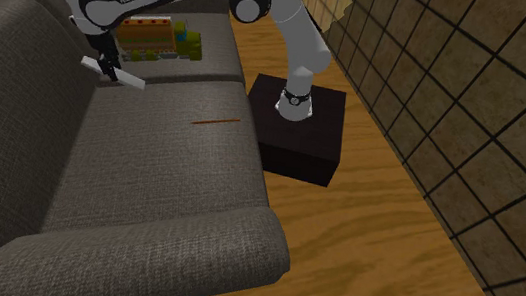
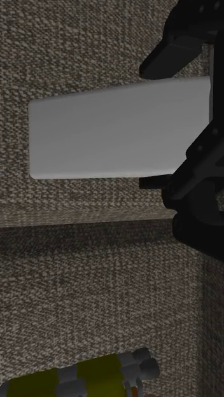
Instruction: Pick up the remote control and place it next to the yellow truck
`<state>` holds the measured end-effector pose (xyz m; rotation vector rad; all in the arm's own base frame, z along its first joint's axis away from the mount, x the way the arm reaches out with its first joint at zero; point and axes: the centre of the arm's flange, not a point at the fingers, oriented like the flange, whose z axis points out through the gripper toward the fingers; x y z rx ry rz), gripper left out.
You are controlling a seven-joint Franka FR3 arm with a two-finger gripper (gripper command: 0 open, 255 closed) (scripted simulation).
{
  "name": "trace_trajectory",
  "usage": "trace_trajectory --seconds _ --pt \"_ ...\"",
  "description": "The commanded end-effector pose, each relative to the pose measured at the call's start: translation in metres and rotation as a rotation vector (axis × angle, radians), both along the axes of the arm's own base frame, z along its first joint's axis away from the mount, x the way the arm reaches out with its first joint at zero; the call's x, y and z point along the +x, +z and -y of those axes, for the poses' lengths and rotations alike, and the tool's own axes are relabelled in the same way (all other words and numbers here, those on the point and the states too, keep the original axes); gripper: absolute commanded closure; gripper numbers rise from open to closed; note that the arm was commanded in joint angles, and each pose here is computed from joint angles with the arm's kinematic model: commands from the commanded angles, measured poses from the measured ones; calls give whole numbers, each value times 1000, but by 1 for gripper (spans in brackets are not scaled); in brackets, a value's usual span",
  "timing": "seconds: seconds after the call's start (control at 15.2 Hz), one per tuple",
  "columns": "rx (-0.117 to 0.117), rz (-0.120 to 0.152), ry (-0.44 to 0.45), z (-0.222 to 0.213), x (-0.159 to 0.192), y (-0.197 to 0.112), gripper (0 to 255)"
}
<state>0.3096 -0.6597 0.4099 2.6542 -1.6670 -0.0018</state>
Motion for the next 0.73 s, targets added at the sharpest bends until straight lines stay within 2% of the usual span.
trace_trajectory --seconds 0.0,0.66 --pt "0 0 0 -1 0 -12 255" --pt "0 0 0 -1 0 -65 255"
